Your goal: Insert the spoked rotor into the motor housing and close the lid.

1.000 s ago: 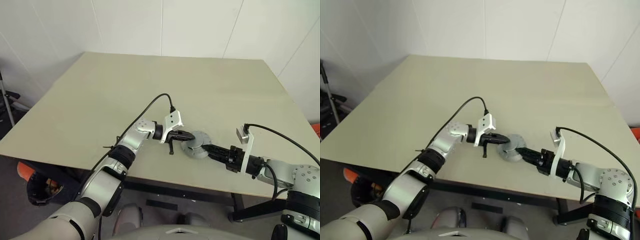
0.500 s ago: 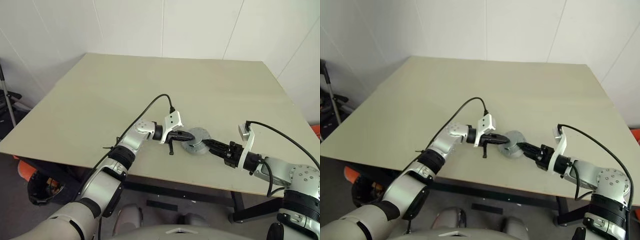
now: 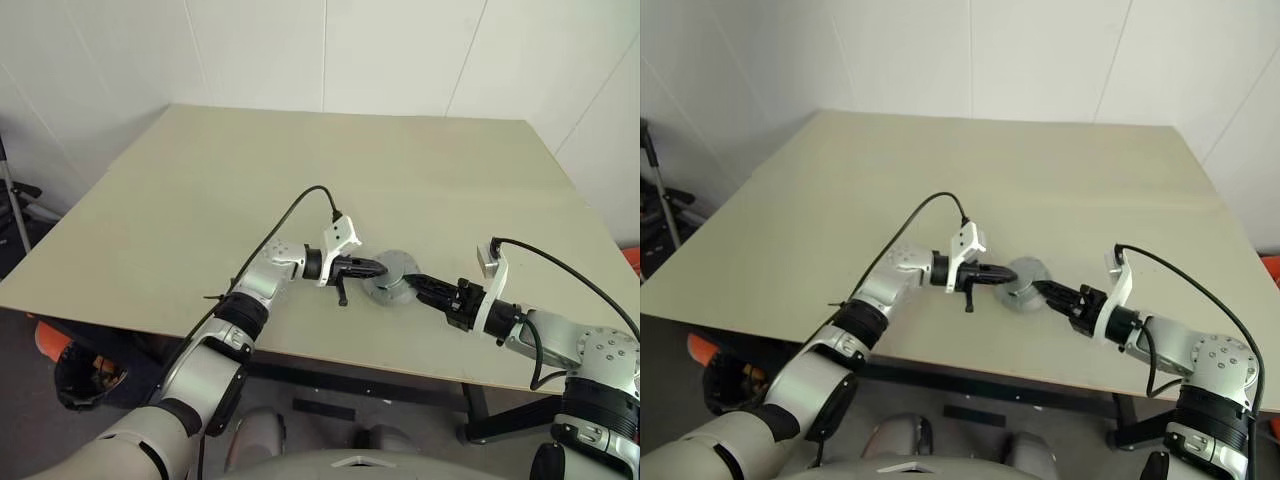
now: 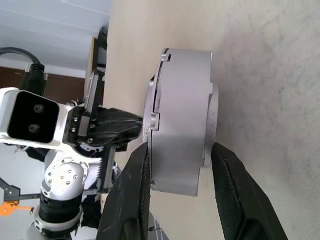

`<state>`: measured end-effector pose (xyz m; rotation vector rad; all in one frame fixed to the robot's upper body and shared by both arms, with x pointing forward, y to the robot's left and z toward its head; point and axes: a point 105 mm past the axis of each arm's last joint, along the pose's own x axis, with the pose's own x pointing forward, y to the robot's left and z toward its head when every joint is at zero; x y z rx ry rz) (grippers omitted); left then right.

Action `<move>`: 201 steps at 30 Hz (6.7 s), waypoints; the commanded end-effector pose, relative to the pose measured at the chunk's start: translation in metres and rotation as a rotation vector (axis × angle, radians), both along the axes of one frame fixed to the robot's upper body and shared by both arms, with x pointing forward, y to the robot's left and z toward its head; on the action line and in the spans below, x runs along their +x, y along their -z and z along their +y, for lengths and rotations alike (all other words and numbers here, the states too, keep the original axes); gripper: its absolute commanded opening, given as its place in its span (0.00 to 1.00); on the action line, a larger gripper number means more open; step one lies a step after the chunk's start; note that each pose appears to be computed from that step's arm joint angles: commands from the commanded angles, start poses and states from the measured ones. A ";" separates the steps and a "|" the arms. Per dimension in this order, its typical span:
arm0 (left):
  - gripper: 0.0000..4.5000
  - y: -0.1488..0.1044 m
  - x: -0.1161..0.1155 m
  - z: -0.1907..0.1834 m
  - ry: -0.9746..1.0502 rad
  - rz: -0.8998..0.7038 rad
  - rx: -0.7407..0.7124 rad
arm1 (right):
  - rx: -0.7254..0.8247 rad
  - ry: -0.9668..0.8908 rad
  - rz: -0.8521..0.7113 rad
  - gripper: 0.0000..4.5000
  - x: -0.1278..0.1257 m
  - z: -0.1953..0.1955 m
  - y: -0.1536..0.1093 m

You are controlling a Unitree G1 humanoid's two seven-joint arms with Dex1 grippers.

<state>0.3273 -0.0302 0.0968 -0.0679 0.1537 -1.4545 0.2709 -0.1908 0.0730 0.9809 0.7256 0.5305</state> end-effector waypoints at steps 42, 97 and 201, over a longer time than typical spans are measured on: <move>1.00 -0.030 -0.010 0.095 -0.174 1.142 -0.830 | 0.245 -0.118 -0.343 0.36 0.018 0.094 -0.122; 0.47 -0.009 0.032 0.121 -0.541 0.988 -0.870 | -0.137 0.048 -0.263 1.00 0.031 0.071 -0.058; 0.99 -0.032 -0.004 0.178 -1.119 -0.360 -0.113 | -1.048 0.440 -0.801 1.00 -0.016 0.005 -0.017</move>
